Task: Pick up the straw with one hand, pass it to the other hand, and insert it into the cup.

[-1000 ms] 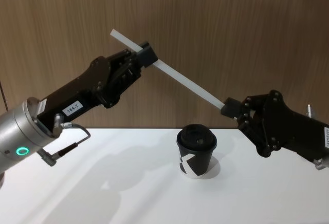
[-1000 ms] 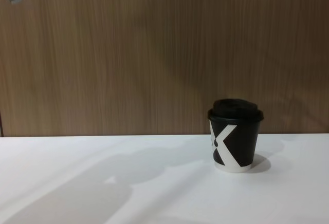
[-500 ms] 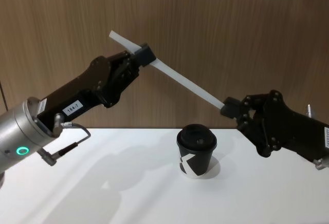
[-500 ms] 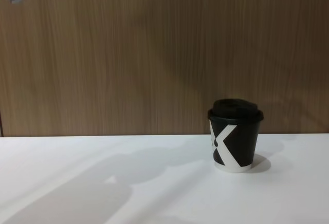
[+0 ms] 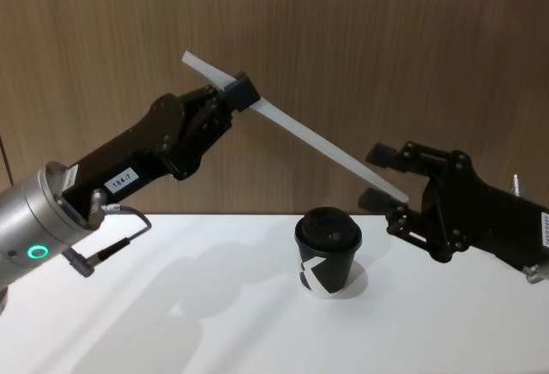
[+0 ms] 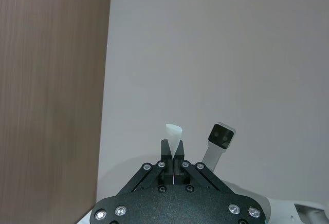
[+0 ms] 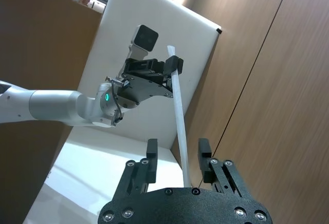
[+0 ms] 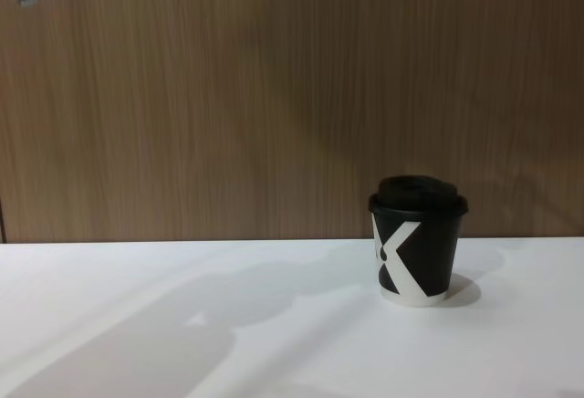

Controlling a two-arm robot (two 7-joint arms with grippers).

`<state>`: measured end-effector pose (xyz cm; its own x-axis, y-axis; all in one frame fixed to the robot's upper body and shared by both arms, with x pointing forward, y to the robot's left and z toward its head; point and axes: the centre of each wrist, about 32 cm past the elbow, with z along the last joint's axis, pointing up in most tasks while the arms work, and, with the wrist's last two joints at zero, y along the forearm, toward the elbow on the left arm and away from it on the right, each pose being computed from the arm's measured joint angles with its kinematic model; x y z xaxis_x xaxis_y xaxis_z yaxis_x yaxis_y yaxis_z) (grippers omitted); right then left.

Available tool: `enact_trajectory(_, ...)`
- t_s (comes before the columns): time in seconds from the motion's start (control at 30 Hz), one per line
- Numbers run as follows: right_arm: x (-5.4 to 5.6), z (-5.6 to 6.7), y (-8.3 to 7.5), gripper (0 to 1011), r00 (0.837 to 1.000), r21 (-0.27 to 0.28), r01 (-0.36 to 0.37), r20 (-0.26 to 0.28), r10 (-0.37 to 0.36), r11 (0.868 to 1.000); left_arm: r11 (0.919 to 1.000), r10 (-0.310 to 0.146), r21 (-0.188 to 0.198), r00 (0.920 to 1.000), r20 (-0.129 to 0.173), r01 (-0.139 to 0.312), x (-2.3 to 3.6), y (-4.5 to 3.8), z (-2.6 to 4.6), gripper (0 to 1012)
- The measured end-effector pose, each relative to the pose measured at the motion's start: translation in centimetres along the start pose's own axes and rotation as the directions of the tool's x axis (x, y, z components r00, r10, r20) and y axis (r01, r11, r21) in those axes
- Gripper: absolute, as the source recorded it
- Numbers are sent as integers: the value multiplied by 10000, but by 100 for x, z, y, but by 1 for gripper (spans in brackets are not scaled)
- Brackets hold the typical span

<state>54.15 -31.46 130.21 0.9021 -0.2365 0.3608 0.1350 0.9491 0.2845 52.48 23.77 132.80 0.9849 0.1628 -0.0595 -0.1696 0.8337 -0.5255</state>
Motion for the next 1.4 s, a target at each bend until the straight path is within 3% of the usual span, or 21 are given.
enact_trajectory(0.3,0,0,0,743,10000,0,0,0,0,10000,9998,182,57,9998,122,-182,-4,15,3,8)
enact_trajectory(0.53,0,0,0,968,10000,0,-1,1,1,10000,9971,730,190,9954,612,-743,-27,46,18,10)
enact_trajectory(0.7,0,0,0,1001,10000,0,-1,1,1,10000,9932,1098,264,9887,1021,-1130,-48,56,27,10)
enact_trajectory(0.83,0,0,0,1001,10000,0,-1,0,1,10000,9879,1451,327,9787,1456,-1513,-66,57,31,8)
enact_trajectory(1.07,0,0,0,1001,10000,0,-1,1,1,10000,9739,2024,541,9512,2329,-2205,-99,15,3,8)
enact_trajectory(1.1,0,0,0,1001,10000,0,-1,1,1,10000,9703,2112,623,9438,2542,-2339,-105,-4,-4,10)
enact_trajectory(1.3,0,0,0,1001,10000,0,-1,1,1,10000,9582,2218,1033,9207,3213,-2669,-113,-96,-25,10)
enact_trajectory(1.4,0,0,0,1001,10000,0,-1,0,1,10000,9529,2145,1323,9148,3421,-2729,-114,-154,-29,8)
